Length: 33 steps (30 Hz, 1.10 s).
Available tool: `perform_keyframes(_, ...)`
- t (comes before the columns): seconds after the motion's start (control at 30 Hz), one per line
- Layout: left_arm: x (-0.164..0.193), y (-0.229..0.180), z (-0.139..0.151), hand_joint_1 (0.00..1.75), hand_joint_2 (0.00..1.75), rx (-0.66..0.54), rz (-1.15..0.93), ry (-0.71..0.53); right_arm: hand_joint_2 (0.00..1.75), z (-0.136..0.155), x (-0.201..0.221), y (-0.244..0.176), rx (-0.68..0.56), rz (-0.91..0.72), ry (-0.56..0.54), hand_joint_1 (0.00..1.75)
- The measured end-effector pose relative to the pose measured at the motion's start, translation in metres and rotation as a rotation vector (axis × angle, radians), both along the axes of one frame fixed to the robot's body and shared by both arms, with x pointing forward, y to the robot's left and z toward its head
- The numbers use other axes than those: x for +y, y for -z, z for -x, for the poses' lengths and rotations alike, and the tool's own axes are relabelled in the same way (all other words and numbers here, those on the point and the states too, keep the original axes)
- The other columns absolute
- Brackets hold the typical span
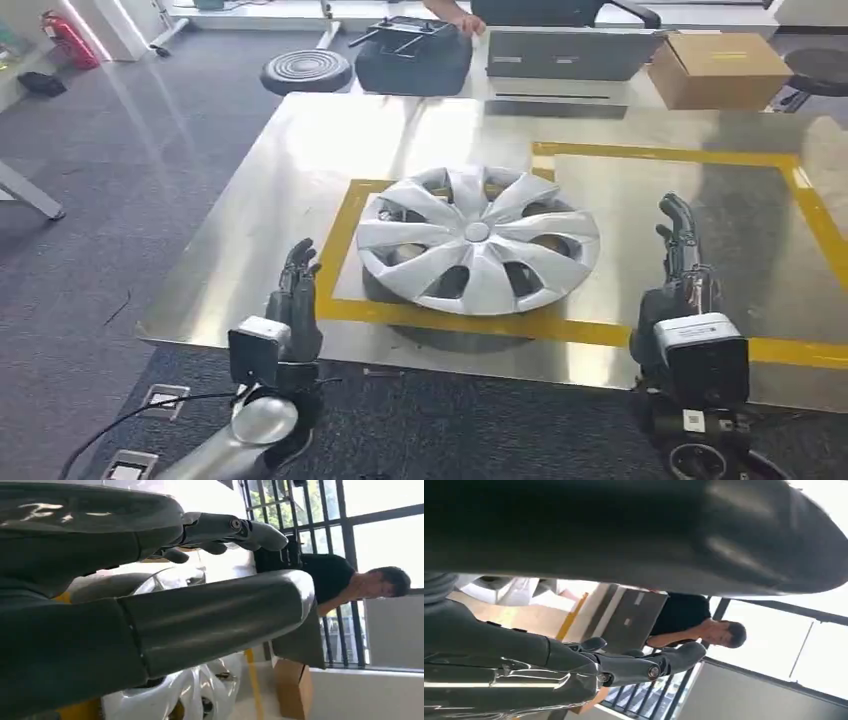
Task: Take the parts from the cabinet and place them on the table.
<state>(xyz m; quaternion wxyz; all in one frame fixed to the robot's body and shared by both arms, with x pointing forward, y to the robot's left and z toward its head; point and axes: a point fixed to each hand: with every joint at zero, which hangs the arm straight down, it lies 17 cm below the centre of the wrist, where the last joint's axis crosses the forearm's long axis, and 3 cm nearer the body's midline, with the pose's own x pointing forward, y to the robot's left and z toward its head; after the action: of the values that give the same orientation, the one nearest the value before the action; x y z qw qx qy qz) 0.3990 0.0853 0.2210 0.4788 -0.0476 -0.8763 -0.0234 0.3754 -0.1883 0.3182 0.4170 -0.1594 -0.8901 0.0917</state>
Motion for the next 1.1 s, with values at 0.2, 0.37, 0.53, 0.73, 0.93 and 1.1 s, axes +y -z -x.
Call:
perform_keyframes(0.2,0.0006,-0.0039,-0.0008,0.0,0.0,-0.01,0.0,-0.001,0.0,-0.0011,0.0032,-0.0025,-0.005,-0.004,-0.01,0.0)
perform_keyframes(0.37,0.0008,-0.0048,-0.0005,0.0,0.0,-0.012,0.001,-0.001,0.0,-0.0018,0.0042,-0.0014,0.0,-0.007,-0.014,0.0)
perform_keyframes(0.53,0.0009,-0.0025,0.0004,0.0,0.0,-0.006,0.0,-0.001,0.0,-0.0029,0.0046,0.0017,0.007,-0.003,-0.013,0.0)
perform_keyframes(0.73,0.0008,-0.0033,0.0002,0.0,0.0,-0.008,0.001,-0.001,0.0,-0.0035,0.0047,-0.0004,0.001,-0.003,-0.013,0.0)
perform_keyframes(0.93,0.0018,-0.0011,0.0002,0.0,0.0,0.0,-0.006,-0.006,0.0,-0.0035,0.0073,-0.0013,0.002,-0.007,-0.018,0.0)
perform_keyframes(1.1,0.0028,0.0015,0.0008,0.0,0.0,0.006,-0.011,-0.008,0.0,-0.0034,0.0091,0.0003,0.007,-0.006,-0.021,0.0)
